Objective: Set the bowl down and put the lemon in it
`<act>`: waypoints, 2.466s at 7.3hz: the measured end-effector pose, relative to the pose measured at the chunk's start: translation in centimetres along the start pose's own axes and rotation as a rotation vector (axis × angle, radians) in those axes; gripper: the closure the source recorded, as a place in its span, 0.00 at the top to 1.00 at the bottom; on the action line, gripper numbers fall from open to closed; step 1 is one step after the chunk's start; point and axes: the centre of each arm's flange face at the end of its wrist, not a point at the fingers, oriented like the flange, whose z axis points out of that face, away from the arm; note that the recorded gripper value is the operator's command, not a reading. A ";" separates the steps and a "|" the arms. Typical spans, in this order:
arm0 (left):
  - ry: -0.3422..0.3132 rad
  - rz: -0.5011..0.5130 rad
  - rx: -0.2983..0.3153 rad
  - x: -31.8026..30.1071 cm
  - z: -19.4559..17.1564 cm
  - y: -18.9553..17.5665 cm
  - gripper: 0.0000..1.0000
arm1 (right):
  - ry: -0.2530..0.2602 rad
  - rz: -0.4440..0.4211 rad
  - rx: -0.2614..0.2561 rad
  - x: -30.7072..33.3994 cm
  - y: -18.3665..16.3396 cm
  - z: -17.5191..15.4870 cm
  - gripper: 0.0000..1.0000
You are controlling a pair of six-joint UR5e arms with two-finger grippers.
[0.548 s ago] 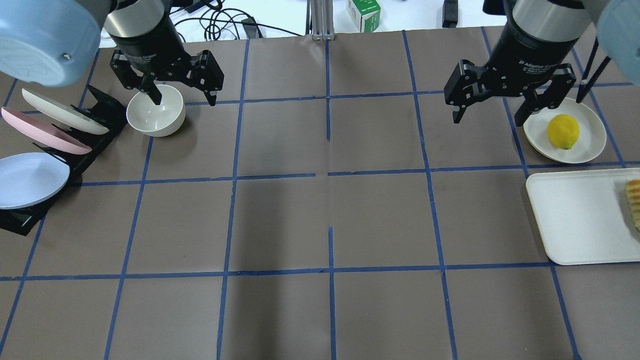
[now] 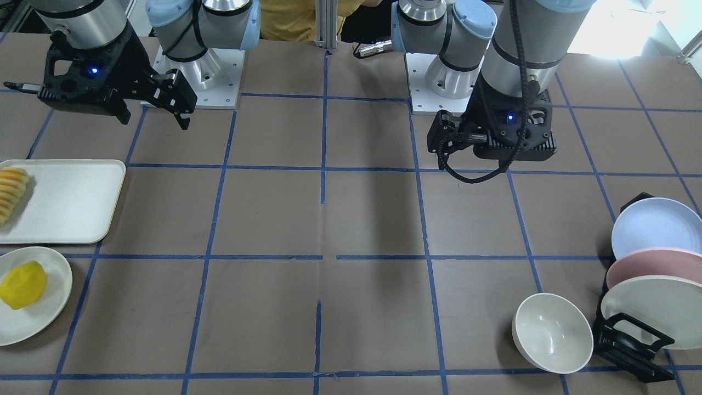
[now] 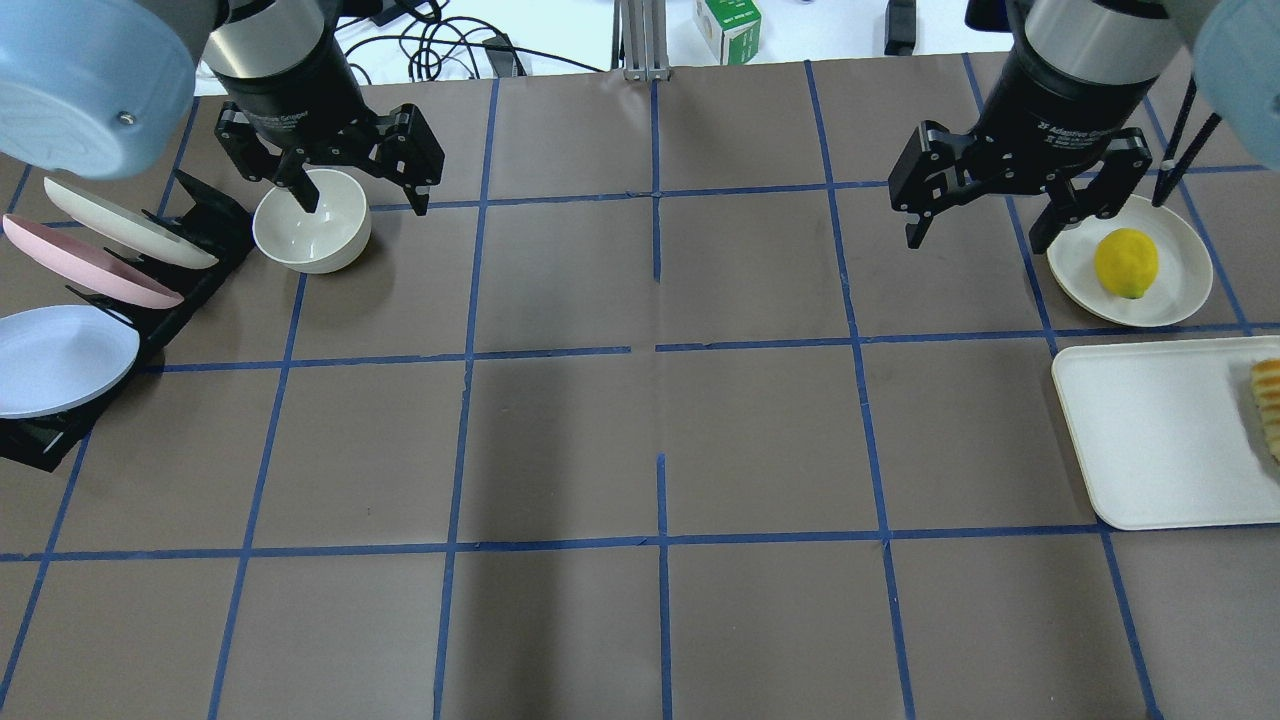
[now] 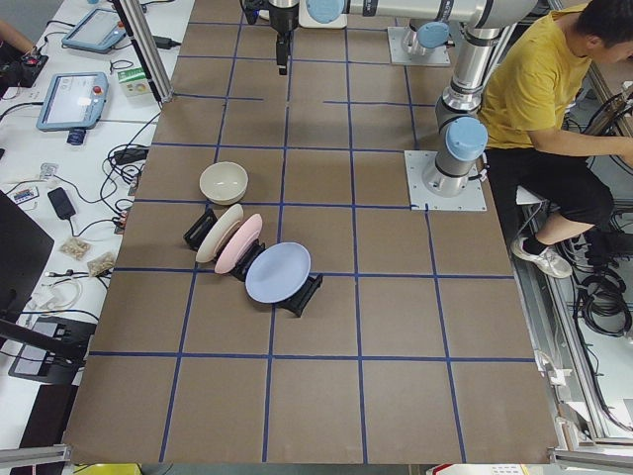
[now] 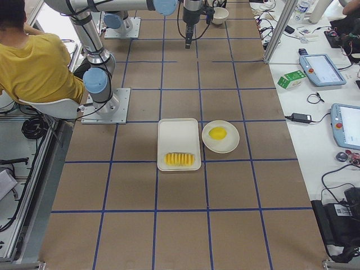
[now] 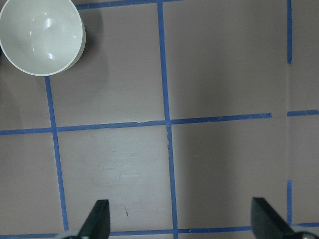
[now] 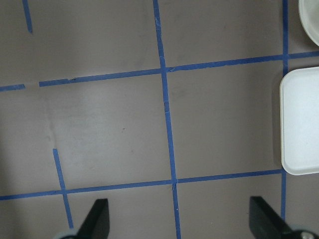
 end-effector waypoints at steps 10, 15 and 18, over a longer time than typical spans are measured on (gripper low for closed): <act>0.117 0.037 -0.074 -28.9 25.7 -15.9 1.00 | 0.058 -0.018 0.058 26.4 -14.3 11.5 1.00; 0.109 -0.010 -0.063 -30.5 30.1 -16.9 0.33 | -0.004 -0.102 0.073 31.3 -19.9 23.2 1.00; 0.110 -0.039 -0.060 -30.0 30.1 -17.2 0.00 | -0.020 -0.084 0.094 31.7 -21.8 27.5 0.90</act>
